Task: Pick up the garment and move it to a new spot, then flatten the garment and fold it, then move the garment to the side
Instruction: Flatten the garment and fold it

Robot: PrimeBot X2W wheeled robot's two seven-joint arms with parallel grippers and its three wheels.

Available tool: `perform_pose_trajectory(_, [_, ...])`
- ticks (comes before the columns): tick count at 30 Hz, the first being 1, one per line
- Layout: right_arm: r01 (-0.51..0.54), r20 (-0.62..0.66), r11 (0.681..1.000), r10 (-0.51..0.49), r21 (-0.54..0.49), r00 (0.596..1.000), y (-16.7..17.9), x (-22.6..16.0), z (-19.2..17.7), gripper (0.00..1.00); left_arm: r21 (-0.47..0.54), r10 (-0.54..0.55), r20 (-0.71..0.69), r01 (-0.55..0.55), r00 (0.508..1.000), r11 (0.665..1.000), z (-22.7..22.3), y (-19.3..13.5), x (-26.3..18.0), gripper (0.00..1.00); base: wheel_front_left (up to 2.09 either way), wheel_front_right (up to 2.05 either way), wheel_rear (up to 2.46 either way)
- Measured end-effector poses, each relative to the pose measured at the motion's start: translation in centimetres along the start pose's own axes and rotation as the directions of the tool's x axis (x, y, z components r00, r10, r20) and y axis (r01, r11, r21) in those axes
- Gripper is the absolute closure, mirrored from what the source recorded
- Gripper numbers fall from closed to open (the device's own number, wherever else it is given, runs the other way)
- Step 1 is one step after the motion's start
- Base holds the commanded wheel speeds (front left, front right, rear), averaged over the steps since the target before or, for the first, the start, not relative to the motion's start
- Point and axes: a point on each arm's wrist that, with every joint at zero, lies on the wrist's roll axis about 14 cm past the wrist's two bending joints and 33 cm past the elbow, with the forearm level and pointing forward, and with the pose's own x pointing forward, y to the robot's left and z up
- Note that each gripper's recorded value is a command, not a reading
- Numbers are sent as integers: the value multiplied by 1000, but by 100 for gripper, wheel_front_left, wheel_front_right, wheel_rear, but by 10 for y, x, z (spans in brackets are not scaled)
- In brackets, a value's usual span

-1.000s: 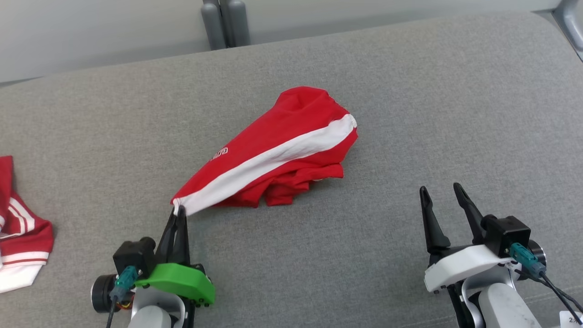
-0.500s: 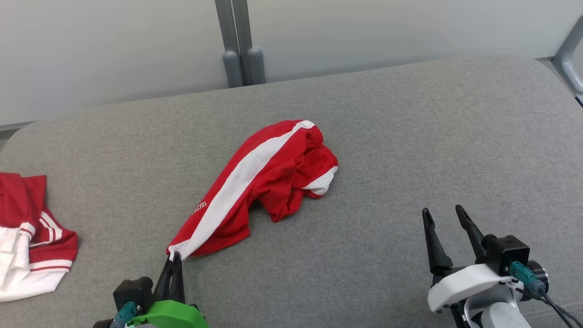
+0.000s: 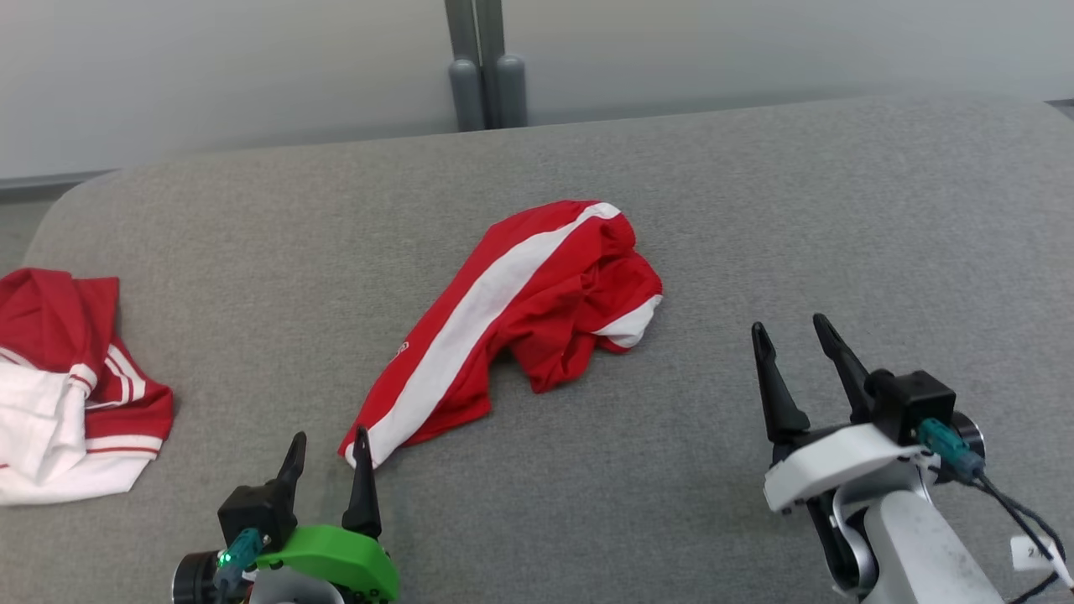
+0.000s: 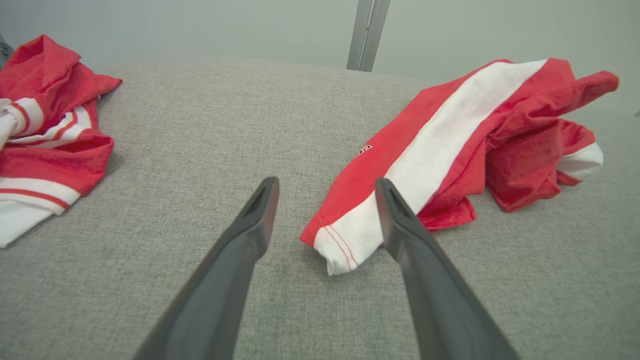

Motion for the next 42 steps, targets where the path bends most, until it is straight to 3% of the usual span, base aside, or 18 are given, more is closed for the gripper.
perform_pose_trajectory(11, [-153, -31, 988, 153, -4, 988, 27, 79, -3, 0, -13, 74, 41, -73, 996, 997, 13, 24, -5, 0, 0, 0, 0])
perform_pose_trajectory(22, [-201, -154, 965, 227, 169, 962, 59, 141, -40, 0, -15, 150, 30, -150, 988, 989, 10, 50, -15, 0, 0, 0, 0])
perform_pose_trajectory(32, [-231, -289, 941, 300, 249, 909, 88, 155, -80, 0, -5, 209, 22, -209, 978, 978, 8, 67, -23, 0, 0, 0, 0])
perform_pose_trajectory(33, [-229, -293, 938, 302, 260, 907, 89, 155, -82, 14, -6, 213, 22, -213, 977, 977, 8, 68, -23, 0, 0, 0, 0])
perform_pose_trajectory(34, [-230, -293, 937, 305, 265, 906, 90, 154, -83, 63, -7, 216, 22, -216, 976, 976, 8, 69, -23, 0, 0, 0, 0])
perform_pose_trajectory(35, [-229, -287, 935, 305, 270, 908, 90, 153, -82, 73, -11, 217, 24, -217, 976, 976, 9, 69, -23, 0, 0, 0, 0])
perform_pose_trajectory(36, [-228, -284, 934, 306, 276, 909, 90, 152, -81, 100, -12, 214, 27, -213, 977, 977, 10, 68, -22, 0, 0, 0, 0])
perform_pose_trajectory(42, [-215, -220, 931, 285, 296, 933, 80, 150, -63, 100, -15, 179, 32, -178, 983, 984, 11, 57, -15, 0, 0, 0, 0])
